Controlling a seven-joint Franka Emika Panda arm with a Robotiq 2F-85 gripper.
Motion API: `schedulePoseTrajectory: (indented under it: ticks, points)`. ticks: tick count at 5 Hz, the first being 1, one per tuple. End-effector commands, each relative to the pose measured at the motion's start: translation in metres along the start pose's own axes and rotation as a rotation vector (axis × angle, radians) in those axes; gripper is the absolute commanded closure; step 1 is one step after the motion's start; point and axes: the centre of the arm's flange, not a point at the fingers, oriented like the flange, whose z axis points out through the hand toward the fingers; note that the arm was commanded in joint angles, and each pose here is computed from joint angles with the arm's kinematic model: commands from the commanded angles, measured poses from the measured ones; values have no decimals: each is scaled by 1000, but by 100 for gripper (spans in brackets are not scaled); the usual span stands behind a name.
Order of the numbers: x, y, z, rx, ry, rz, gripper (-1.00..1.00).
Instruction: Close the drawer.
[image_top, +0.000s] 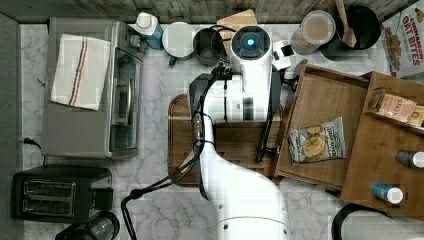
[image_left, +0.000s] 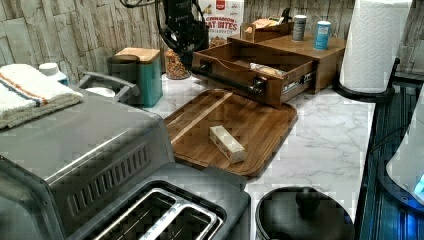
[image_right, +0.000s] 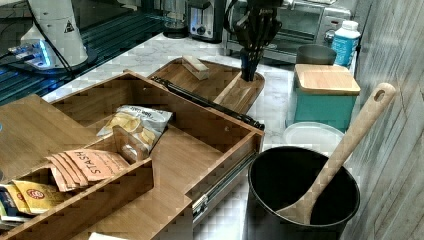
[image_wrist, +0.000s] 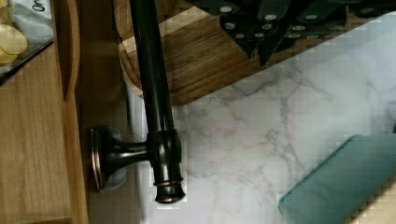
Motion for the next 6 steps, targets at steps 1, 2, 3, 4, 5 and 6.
schedulePoseTrajectory:
  ticks: [1,2,3,4,5,6]
  points:
    - [5,45,-21,-23,172,-21,100]
    - [-6,58,-4,24,131,0,100]
    - [-15,61,15,95,79,23,100]
    - [-24,52,25,142,54,84,100]
    - [-28,55,28,128,70,80,100]
    - [-23,68,34,132,59,46,100]
